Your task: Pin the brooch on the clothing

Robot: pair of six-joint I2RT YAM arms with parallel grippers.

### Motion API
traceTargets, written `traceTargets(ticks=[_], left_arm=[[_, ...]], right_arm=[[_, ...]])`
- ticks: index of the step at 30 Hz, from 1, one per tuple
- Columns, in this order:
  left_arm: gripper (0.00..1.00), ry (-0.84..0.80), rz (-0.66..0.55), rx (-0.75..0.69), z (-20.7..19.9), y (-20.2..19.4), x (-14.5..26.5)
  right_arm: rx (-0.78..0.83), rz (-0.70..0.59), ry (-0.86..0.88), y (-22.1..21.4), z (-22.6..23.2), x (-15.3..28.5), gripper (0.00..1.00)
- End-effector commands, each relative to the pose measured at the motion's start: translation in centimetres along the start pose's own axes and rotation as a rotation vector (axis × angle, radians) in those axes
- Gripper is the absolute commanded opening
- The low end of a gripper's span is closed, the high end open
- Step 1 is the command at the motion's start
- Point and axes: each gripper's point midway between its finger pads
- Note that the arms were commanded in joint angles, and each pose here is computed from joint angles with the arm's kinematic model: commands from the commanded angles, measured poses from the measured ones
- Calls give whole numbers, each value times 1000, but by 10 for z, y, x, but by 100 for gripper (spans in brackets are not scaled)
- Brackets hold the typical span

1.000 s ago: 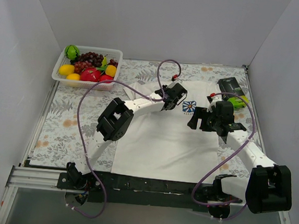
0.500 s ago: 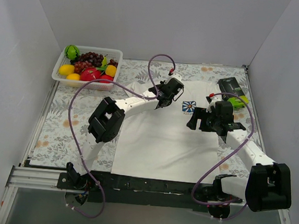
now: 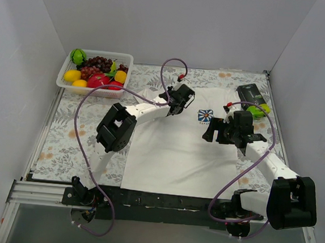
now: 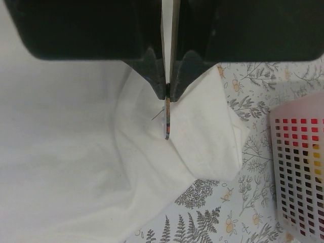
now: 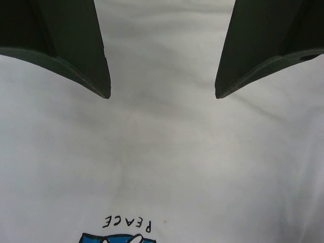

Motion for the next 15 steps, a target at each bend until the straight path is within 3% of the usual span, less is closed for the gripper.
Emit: traceTargets(ticks=[1, 15], left_arm=[[0, 73, 43, -88, 6, -15, -11], [0, 58, 67, -161, -15, -27, -29]], right_arm=[[2, -26, 23, 7, 4, -1, 90], [1, -22, 15, 5, 2, -2, 90]])
Point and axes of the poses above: each gripper's point midway between its finger pads, its own x axis back along the fingers, its own z axis along the line the jaws close on, y = z × x, and after that the axes turned 5 degrees about -x, right-handed
